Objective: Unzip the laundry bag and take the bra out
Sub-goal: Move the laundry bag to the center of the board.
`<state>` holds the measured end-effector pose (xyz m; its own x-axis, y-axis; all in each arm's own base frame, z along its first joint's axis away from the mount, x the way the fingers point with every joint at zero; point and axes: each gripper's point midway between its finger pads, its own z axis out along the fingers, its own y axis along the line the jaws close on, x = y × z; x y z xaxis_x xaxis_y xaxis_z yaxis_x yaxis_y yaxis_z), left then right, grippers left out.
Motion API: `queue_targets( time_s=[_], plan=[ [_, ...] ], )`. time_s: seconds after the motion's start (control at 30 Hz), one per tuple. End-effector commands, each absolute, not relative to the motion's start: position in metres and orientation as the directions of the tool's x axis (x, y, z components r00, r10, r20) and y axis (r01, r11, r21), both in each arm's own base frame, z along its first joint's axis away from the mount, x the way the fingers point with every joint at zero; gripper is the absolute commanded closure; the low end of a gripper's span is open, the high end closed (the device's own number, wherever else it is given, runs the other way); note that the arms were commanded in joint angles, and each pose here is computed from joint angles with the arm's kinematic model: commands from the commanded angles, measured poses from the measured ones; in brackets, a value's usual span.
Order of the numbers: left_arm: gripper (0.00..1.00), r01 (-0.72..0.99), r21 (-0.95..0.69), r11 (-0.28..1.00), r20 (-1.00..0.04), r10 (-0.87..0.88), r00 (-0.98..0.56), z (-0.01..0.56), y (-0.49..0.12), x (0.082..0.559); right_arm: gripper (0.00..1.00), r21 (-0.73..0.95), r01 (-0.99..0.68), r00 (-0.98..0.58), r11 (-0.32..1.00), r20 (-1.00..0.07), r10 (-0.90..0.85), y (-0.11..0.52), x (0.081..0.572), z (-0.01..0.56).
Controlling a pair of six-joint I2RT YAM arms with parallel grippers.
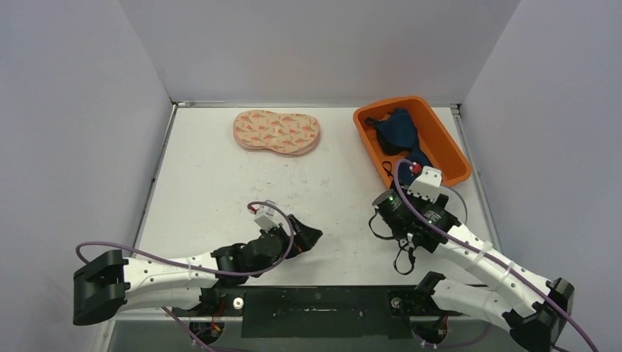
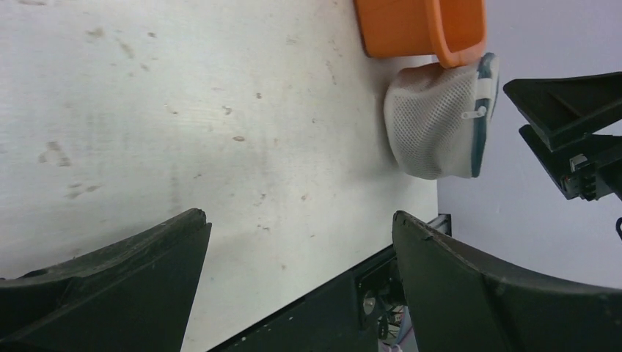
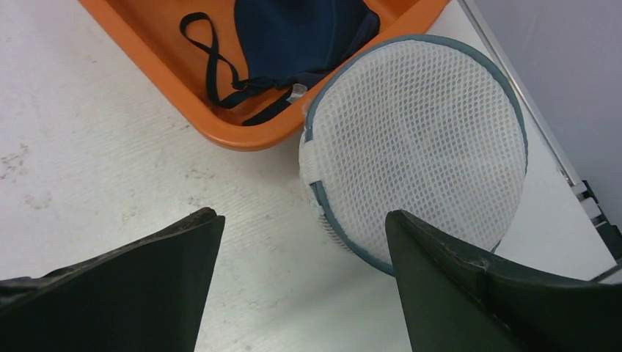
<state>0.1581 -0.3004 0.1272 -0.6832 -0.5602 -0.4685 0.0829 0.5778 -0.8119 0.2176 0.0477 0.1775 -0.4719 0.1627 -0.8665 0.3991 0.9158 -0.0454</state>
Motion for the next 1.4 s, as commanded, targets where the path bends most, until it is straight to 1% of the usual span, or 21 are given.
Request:
queue_targets(
  time_s=[0.0, 0.1, 0.17, 0.33, 0.37, 0.4, 0.53, 0.57, 0.7, 0.8, 0.97, 1.07, 1.1, 1.2, 1.27, 1.33, 1.37],
  plan=[
    [0.05, 0.014, -0.821, 0.571, -0.449, -0.63, -0.634, 0.13, -0.272, 0.161, 0.15, -0.12, 0.457, -0.497, 0.881, -0.856, 0.141, 0.034, 0.226, 0.166],
    [0.04, 0.0, -0.836, 0.549, -0.43, -0.654, -0.622, 0.133, -0.258, 0.159, 0.16, -0.113, 0.465, -0.528, 0.878, -0.832, 0.172, 0.029, 0.234, 0.154],
    [0.04, 0.0, -0.846, 0.534, -0.421, -0.668, -0.614, 0.135, -0.252, 0.158, 0.2, -0.08, 0.468, -0.532, 0.88, -0.821, 0.208, 0.027, 0.238, 0.147],
    [0.06, -0.001, -0.854, 0.52, -0.416, -0.685, -0.598, 0.138, -0.243, 0.158, 0.35, -0.06, 0.488, -0.541, 0.871, -0.803, 0.248, 0.024, 0.243, 0.129],
    [0.06, -0.01, -0.839, 0.545, -0.43, -0.673, -0.601, 0.133, -0.24, 0.157, 0.4, -0.053, 0.487, -0.543, 0.872, -0.801, 0.254, 0.024, 0.243, 0.125],
    [0.06, -0.015, -0.834, 0.551, -0.433, -0.671, -0.602, 0.132, -0.238, 0.157, 0.48, -0.047, 0.487, -0.545, 0.872, -0.797, 0.261, 0.025, 0.243, 0.121],
    [0.06, -0.023, -0.826, 0.563, -0.437, -0.666, -0.605, 0.133, -0.233, 0.155, 0.88, -0.041, 0.464, -0.551, 0.885, -0.795, 0.252, 0.03, 0.243, 0.125],
    [0.06, -0.022, -0.829, 0.559, -0.435, -0.668, -0.603, 0.135, -0.232, 0.155, 0.93, -0.028, 0.449, -0.545, 0.893, -0.801, 0.249, 0.034, 0.242, 0.133],
    [0.06, -0.024, -0.828, 0.56, -0.436, -0.671, -0.6, 0.14, -0.223, 0.152, 0.95, 0.012, 0.353, -0.527, 0.935, -0.823, 0.21, 0.058, 0.234, 0.172],
    [0.06, -0.025, -0.831, 0.556, -0.437, -0.678, -0.591, 0.145, -0.217, 0.152, 0.95, 0.049, 0.26, -0.543, 0.964, -0.818, 0.188, 0.082, 0.23, 0.2],
    [0.06, -0.047, -0.799, 0.599, -0.48, -0.683, -0.551, 0.149, -0.197, 0.156, 0.95, 0.126, 0.103, -0.581, 0.987, -0.797, 0.163, 0.127, 0.231, 0.235],
    [0.0, -0.077, -0.783, 0.617, -0.502, -0.701, -0.507, 0.154, -0.179, 0.159, 0.95, 0.18, 0.029, -0.59, 0.983, -0.791, 0.162, 0.154, 0.235, 0.251],
    [0.03, -0.091, -0.783, 0.615, -0.506, -0.715, -0.483, 0.157, -0.171, 0.161, 0.95, 0.193, 0.006, -0.592, 0.981, -0.79, 0.159, 0.164, 0.236, 0.255],
    [0.04, -0.094, -0.795, 0.599, -0.509, -0.743, -0.435, 0.17, -0.155, 0.164, 0.95, 0.166, -0.043, -0.589, 0.985, -0.801, 0.109, 0.188, 0.238, 0.258],
    [0.04, -0.088, -0.818, 0.569, -0.491, -0.77, -0.408, 0.177, -0.146, 0.164, 0.95, 0.123, -0.057, -0.58, 0.991, -0.812, 0.068, 0.196, 0.24, 0.257],
    [0.04, -0.012, -0.819, 0.574, -0.522, -0.754, -0.399, 0.186, -0.143, 0.164, 0.95, 0.083, -0.061, -0.578, 0.995, -0.816, 0.032, 0.201, 0.242, 0.255],
    [0.04, 0.022, -0.837, 0.547, -0.51, -0.765, -0.393, 0.192, -0.143, 0.163, 0.95, 0.064, -0.063, -0.576, 0.996, -0.817, 0.016, 0.204, 0.243, 0.254]
  ],
)
